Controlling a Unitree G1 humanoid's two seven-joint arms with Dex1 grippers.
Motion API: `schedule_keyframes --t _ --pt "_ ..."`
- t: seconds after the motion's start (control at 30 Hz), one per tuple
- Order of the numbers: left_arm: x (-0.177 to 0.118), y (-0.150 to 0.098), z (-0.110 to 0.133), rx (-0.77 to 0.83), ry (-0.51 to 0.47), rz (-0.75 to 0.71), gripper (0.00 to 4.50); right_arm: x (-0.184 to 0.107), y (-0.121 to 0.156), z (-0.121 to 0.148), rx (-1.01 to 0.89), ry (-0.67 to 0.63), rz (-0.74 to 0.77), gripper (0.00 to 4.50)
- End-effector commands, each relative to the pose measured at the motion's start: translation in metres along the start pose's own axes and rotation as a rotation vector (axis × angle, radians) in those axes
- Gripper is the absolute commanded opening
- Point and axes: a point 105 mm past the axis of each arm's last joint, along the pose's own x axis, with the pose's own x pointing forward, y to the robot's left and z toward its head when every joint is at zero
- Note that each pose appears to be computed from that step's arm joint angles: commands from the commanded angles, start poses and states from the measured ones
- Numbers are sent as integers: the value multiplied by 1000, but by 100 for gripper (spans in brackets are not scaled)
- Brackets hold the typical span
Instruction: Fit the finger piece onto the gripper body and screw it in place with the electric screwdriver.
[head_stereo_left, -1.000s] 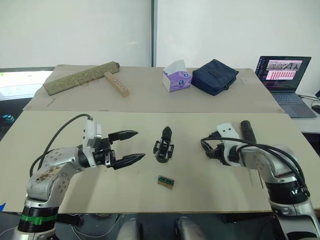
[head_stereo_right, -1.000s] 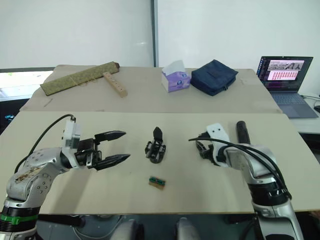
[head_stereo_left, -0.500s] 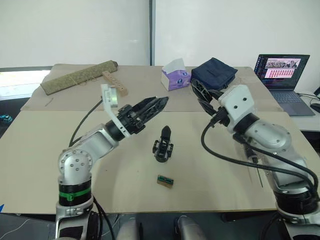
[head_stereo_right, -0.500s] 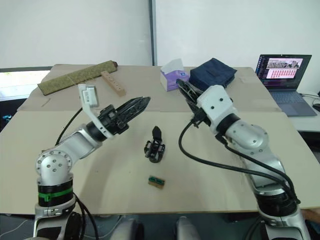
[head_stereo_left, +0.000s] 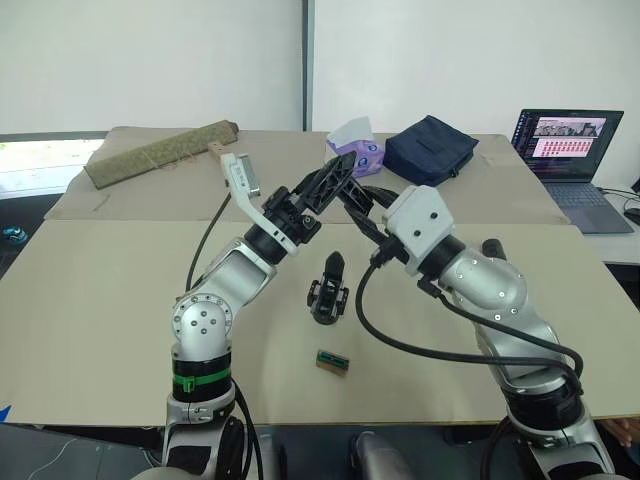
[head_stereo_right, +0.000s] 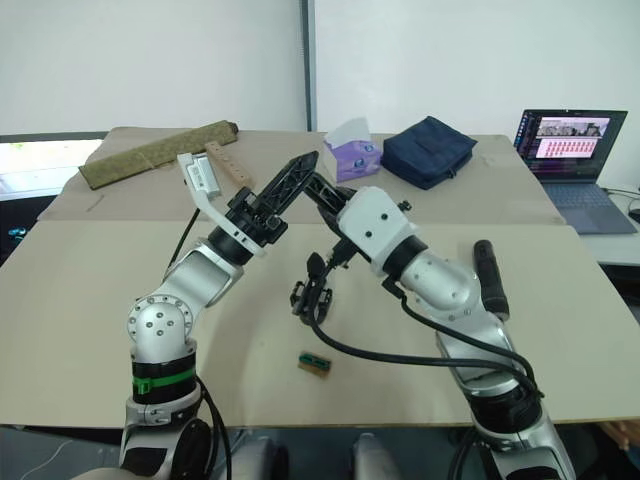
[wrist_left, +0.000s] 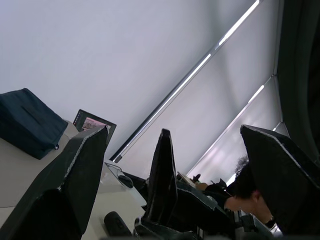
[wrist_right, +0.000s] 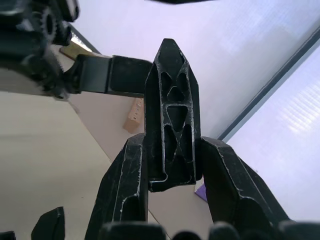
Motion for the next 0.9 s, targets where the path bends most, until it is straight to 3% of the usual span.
schedule_keyframes --t 0.03,0.13,0.33,0.5,0.57,0.67,0.7,0.8,0.83,0.9 --pt "4 -11 5 7 -27 -46 423 -2 -6 15 -34 -59 -37 112" --pt "4 -8 4 15 -17 -36 317 0 -8 18 -35 -68 -53 112" --pt "4 -7 1 -10 9 -34 16 2 -7 18 -20 -69 -81 112" --pt "5 -8 8 -32 -36 -47 0 0 -12 21 47 -106 -107 112" --pt "5 -10 19 -38 -77 -69 0 -9 -21 18 45 -98 -102 219" --pt "3 -11 34 -14 -102 -106 0 -21 -40 16 64 -94 -100 325" --pt "2 -11 39 12 -91 -126 0 -26 -40 15 103 -91 -37 358" --pt "-6 -5 47 115 31 -184 0 -49 -32 15 154 -66 268 447" --pt "-9 -2 47 137 78 -200 0 -54 -35 15 148 -65 305 447" --pt "-24 0 40 212 279 -297 0 -61 -46 14 272 -21 366 447"
